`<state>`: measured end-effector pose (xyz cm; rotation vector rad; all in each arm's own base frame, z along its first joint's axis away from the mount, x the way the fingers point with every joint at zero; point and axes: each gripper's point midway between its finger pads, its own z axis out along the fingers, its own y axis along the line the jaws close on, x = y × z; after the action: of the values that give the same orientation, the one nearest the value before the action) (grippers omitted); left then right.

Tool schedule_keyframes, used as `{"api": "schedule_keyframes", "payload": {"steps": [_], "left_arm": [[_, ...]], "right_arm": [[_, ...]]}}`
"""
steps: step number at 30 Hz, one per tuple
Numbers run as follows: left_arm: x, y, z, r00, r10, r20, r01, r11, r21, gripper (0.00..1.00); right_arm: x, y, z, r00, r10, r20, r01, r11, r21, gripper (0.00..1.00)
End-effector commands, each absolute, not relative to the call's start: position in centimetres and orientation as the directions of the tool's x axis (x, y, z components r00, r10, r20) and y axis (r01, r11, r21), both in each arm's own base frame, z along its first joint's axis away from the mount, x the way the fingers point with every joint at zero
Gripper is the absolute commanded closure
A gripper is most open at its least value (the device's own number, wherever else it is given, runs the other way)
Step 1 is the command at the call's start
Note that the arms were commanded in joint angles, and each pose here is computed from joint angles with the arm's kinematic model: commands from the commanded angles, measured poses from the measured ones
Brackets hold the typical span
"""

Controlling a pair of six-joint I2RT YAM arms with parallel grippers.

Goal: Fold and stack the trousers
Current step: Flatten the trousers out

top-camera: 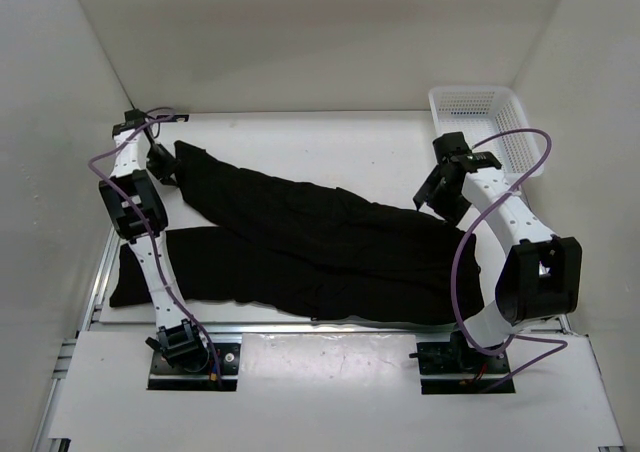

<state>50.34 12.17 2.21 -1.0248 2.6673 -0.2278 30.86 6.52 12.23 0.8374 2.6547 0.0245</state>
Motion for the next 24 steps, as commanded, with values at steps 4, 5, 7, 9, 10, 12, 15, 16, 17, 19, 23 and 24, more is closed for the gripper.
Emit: {"api": "schedule_keyframes", "payload": {"steps": [4,5,7,9,10,12,15,16,17,19,23,24], "left_arm": [[51.1,14.2,5.2,-0.686,-0.666,-0.292,-0.641,0.744,-0.189,0.9],[51.0,14.5,5.4,-0.691,-0.658,-0.299,-0.638,0.75,-0.175,0.9],[49.6,15.8,7.7,-0.67,-0.659,-0.343,-0.671,0.734,-0.1,0.9],[48.1,16.8,10.6,-0.64,-0.668,-0.379,-0.7,0.711,-0.071,0.9],[47.4,16.7,11.1,-0.629,-0.678,-0.38,-0.712,0.699,-0.068,0.9],[44.6,17.4,12.0,-0.596,-0.72,-0.356,-0.753,0.655,-0.064,0.9],[41.4,17.4,11.8,-0.587,-0.742,-0.324,-0.777,0.629,-0.034,0.81],[40.8,17.6,11.8,-0.582,-0.748,-0.318,-0.783,0.622,-0.03,0.72],[40.1,17.6,11.8,-0.585,-0.748,-0.314,-0.786,0.618,-0.01,0.6],[39.9,17.7,12.2,-0.582,-0.746,-0.323,-0.788,0.616,-0.005,0.18],[42.6,15.8,15.6,-0.618,-0.689,-0.38,-0.71,0.696,-0.108,0.06],[43.2,15.2,15.6,-0.628,-0.682,-0.376,-0.697,0.707,-0.117,0.09]], "right_arm": [[32.2,6.6,13.7,-0.746,0.564,-0.354,0.55,0.822,0.149,0.27],[32.2,6.6,13.7,-0.746,0.564,-0.354,0.55,0.822,0.149,0.27],[32.0,6.5,13.6,-0.749,0.563,-0.349,0.551,0.822,0.143,0.27],[32.0,6.6,13.6,-0.744,0.571,-0.347,0.558,0.817,0.146,0.27],[32.0,6.4,13.6,-0.742,0.57,-0.353,0.561,0.816,0.14,0.27],[32.0,6.4,13.6,-0.742,0.57,-0.353,0.561,0.816,0.14,0.27],[32.0,6.4,13.6,-0.742,0.57,-0.353,0.561,0.816,0.14,0.27],[31.8,6.4,13.3,-0.745,0.57,-0.348,0.562,0.816,0.134,0.27],[31.9,6.1,13.3,-0.74,0.576,-0.348,0.569,0.811,0.133,0.27],[31.6,6.0,13.0,-0.749,0.567,-0.342,0.563,0.817,0.122,0.27],[31.2,5.2,13.0,-0.736,0.584,-0.342,0.581,0.805,0.122,0.26],[31.3,4.9,13.3,-0.726,0.592,-0.35,0.588,0.798,0.131,0.29]]}}
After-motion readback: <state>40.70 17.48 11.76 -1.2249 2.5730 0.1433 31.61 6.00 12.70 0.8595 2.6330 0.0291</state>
